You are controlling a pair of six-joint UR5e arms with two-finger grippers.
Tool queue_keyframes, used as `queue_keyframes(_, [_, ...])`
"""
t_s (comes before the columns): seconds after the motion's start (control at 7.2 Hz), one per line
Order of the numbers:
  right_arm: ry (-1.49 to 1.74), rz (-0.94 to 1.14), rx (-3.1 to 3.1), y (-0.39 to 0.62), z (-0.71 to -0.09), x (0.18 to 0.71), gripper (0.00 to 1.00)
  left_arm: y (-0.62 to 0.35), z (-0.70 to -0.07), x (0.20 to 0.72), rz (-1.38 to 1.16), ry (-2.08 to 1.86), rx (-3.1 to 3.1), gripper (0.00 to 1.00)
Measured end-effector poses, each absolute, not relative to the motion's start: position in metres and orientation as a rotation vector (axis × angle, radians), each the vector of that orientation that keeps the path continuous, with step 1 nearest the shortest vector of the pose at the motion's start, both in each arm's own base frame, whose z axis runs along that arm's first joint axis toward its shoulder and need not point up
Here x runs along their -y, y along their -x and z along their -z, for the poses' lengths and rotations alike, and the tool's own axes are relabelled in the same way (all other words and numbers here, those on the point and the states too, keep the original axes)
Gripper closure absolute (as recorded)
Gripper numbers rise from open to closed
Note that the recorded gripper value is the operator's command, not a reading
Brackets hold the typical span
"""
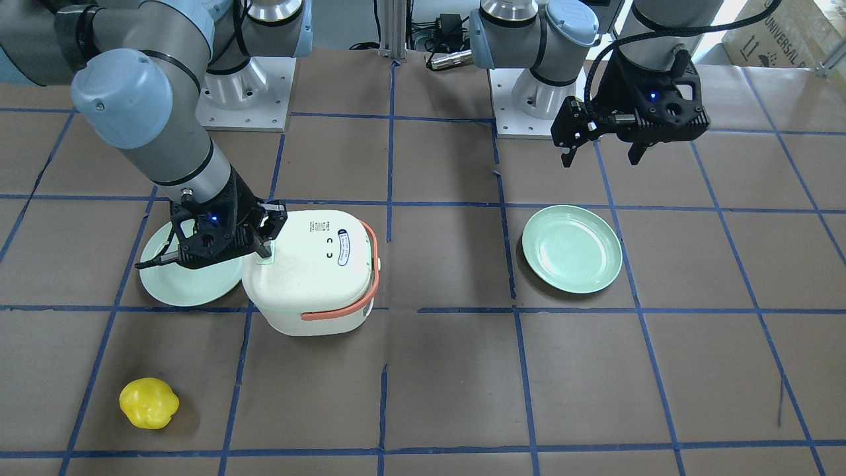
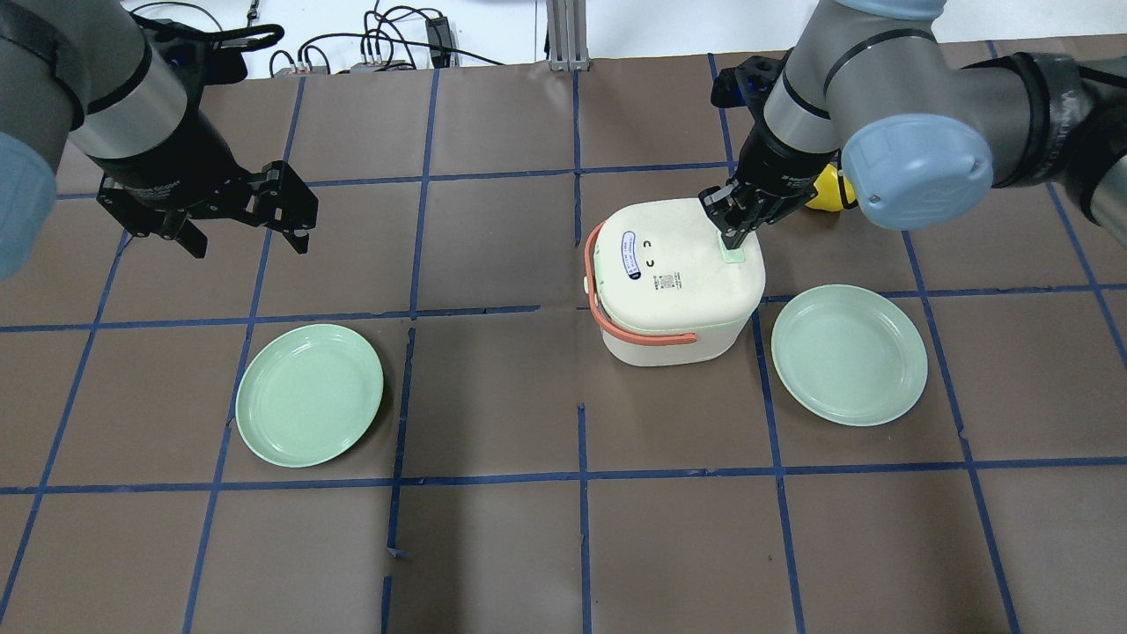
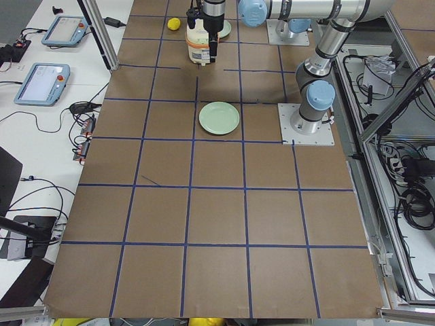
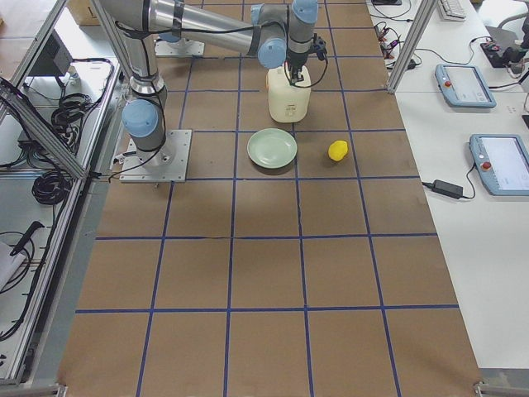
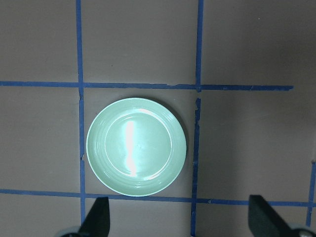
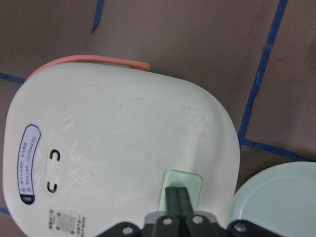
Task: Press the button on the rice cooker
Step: 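Press down on the green button with the right gripper, then raise the right gripper away as the rice cooker lid pops open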
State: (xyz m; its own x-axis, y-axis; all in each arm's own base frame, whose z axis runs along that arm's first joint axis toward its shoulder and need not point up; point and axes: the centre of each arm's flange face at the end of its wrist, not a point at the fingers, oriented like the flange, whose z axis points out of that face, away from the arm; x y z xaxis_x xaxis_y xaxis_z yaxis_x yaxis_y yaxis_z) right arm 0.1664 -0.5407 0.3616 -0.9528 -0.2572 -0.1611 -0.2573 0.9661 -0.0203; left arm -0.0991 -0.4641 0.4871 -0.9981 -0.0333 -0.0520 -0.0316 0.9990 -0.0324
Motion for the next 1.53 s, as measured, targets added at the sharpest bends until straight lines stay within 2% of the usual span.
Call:
queue_keyframes(0.56, [0.392, 0.018, -2.954, -0.166, -0.353, 0.54, 0.95, 0.099, -0.487, 0.464, 0.049, 0.05, -3.088, 0.0])
queue_keyframes(0.69, [0.393, 0.023, -2.954, -0.166, -0.354, 0.54, 0.91, 0.099, -0.487, 0.464, 0.049, 0.05, -3.088, 0.0])
queue_keyframes(0.83, [0.394, 0.03, -2.955, -0.166, -0.357, 0.541, 0.8, 0.099, -0.487, 0.464, 0.049, 0.05, -3.088, 0.0])
queue_keyframes(0.97, [0.395, 0.041, -2.956, -0.166, -0.363, 0.54, 0.55, 0.099, -0.487, 0.464, 0.049, 0.05, -3.088, 0.0])
queue_keyframes(1.11, [0.395, 0.057, -2.958, -0.166, -0.37, 0.54, 0.2, 0.099, -0.487, 0.464, 0.048, 0.05, -3.088, 0.0])
queue_keyframes(1.25, [0.394, 0.077, -2.96, -0.166, -0.379, 0.54, 0.01, 0.099, -0.487, 0.464, 0.048, 0.05, -3.088, 0.0])
queue_keyframes(1.53, [0.375, 0.123, -2.963, -0.167, -0.396, 0.54, 0.0, 0.099, -0.487, 0.464, 0.049, 0.05, -3.088, 0.0])
